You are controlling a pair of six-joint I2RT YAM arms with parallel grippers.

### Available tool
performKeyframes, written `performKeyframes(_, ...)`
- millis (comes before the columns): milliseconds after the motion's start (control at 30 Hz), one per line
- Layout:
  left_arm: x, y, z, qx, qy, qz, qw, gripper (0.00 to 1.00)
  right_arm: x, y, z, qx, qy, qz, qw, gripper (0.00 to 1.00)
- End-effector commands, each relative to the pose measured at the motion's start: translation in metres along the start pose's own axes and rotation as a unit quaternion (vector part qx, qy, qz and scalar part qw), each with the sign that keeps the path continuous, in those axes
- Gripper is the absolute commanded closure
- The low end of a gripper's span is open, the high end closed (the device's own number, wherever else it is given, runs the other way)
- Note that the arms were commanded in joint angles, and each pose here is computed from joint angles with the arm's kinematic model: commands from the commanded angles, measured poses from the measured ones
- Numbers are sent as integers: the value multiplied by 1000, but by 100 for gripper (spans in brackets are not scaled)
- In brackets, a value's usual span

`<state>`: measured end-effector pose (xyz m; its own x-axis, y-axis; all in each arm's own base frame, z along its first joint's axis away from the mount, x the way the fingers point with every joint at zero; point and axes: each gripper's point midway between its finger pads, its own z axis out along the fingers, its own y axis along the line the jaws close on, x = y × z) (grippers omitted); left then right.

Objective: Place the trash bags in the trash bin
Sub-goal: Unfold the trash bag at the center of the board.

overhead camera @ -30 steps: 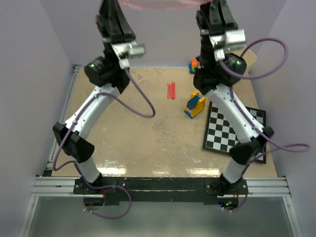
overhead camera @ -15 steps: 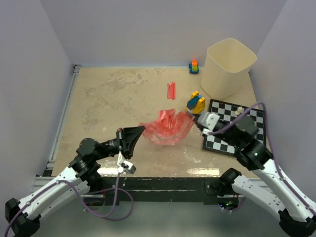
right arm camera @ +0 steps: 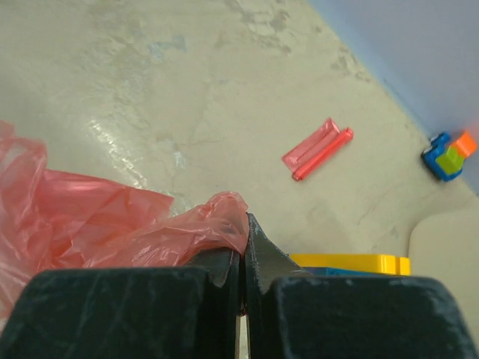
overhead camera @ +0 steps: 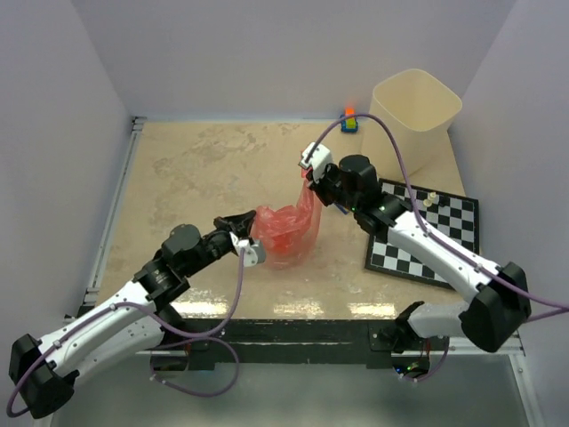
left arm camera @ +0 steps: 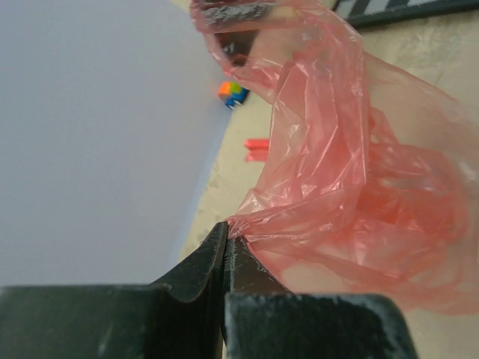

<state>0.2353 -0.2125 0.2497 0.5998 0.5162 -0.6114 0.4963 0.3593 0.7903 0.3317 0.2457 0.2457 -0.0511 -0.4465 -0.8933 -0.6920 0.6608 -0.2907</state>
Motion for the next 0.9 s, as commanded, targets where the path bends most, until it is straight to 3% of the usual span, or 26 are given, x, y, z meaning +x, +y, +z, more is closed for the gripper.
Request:
performKeyframes(0,20,-11,7,48,109,-136,983,100,-12,-37,21,62,20,84,994,100)
performKeyframes(67,28,8,15,9,142,-171,975,100,-13,-48,33,60,29,114,991,100)
performKeyframes(133,25,63,23,-74,123,-169,975,100,-46,-66,40,54,2,118,992,100)
performKeyframes(200,11,148,25,-194,85,-175,961,100,-121,-102,36,73,-75,113,988,100)
performKeyframes(233,6,183,24,-248,74,-177,950,100,-174,-129,19,98,-152,120,976,100)
performKeyframes(300,-23,260,11,-376,27,-158,913,100,-271,-169,-46,152,-331,118,924,100)
performKeyframes(400,-83,331,3,-455,-77,-103,881,100,-353,-178,-153,196,-548,71,810,100)
performKeyframes(433,-103,350,-2,-475,-111,-87,868,100,-369,-174,-171,201,-581,62,786,100)
performKeyframes(500,-127,364,-8,-509,-155,-43,845,100,-381,-175,-180,228,-594,62,769,100)
performKeyframes(533,-123,352,-1,-507,-156,-10,847,100,-366,-171,-155,231,-566,55,789,100)
performKeyframes(567,-108,329,12,-486,-143,5,862,100,-336,-160,-108,226,-508,21,831,100)
performKeyframes(600,-60,274,64,-361,-70,4,930,100,-286,-142,-33,209,-395,-17,895,100)
performKeyframes(633,-19,188,110,-139,-3,-5,990,100,-187,-105,64,122,-184,-45,974,100)
performKeyframes(667,18,103,105,52,53,-63,995,100,-90,-54,112,-10,-9,-51,999,100)
performKeyframes(700,22,58,88,125,64,-129,982,100,0,-12,112,-97,135,-7,986,100)
performKeyframes(733,10,44,73,126,57,-180,974,100,44,13,95,-137,197,29,970,100)
performKeyframes(767,1,39,61,104,46,-208,972,100,66,27,75,-153,212,54,964,100)
performKeyframes(867,-34,56,24,8,-20,-182,983,100,12,27,15,-144,83,53,985,100)
